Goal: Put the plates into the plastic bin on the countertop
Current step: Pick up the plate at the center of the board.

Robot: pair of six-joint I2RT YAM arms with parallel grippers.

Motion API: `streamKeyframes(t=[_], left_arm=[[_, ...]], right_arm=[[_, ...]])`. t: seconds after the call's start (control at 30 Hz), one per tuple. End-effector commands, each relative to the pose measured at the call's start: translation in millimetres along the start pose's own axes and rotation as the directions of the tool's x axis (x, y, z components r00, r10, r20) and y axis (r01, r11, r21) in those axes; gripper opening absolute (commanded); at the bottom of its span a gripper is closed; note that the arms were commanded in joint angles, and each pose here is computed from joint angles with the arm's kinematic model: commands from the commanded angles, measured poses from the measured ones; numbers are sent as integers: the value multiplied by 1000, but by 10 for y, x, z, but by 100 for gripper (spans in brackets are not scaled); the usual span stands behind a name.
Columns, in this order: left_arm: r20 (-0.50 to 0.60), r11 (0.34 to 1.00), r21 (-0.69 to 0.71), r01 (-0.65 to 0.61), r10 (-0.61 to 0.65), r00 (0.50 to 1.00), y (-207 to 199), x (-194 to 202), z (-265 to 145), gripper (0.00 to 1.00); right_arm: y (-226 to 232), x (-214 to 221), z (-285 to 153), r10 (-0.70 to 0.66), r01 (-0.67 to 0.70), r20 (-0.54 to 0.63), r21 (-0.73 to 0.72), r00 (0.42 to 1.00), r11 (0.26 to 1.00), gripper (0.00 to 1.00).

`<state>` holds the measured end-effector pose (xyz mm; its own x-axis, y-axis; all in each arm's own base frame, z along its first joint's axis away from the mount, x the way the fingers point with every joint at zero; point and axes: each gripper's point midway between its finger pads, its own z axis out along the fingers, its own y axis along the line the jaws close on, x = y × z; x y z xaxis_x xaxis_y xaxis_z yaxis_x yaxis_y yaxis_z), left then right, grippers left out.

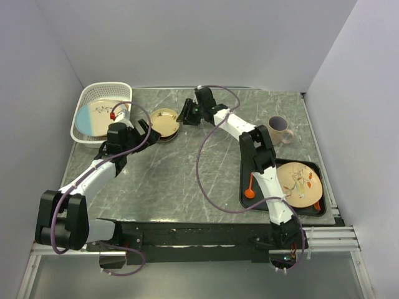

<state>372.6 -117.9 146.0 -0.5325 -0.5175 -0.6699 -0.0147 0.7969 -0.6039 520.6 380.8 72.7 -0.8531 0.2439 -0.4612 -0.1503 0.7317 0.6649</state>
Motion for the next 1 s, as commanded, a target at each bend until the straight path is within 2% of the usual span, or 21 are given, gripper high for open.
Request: streamKeyframes(t=[0.0, 0.23, 0.27, 0.37, 0.6, 0.97], left_arm=[[24, 1000, -4, 8, -8, 1000, -24, -38, 15, 99], [19, 1000, -3, 8, -8, 1000, -36, -30, 43, 99], [18, 1000, -4, 7, -7, 1000, -34, -29, 46, 99], [12, 1000, -1, 2, -2, 1000, -47, -16, 57, 99], [-11, 1000, 16, -4, 4, 1000, -54, 39, 119, 99], [-17, 999, 25, -20, 21, 1000, -50, 44, 205, 99]], right_arm=[[53, -155, 54, -1, 2, 21, -31, 1000, 1000, 47], [-64, -102, 130, 13, -13, 5, -14, 1000, 1000, 45], [-83, -83, 141, 15, -15, 0, -12, 1000, 1000, 35], [-121, -51, 160, 19, -19, -5, -6, 1000, 1000, 21], [-221, -14, 120, 28, -28, -6, 7, 1000, 1000, 1], [-217, 38, -92, 48, -48, 4, -24, 999, 999, 0]])
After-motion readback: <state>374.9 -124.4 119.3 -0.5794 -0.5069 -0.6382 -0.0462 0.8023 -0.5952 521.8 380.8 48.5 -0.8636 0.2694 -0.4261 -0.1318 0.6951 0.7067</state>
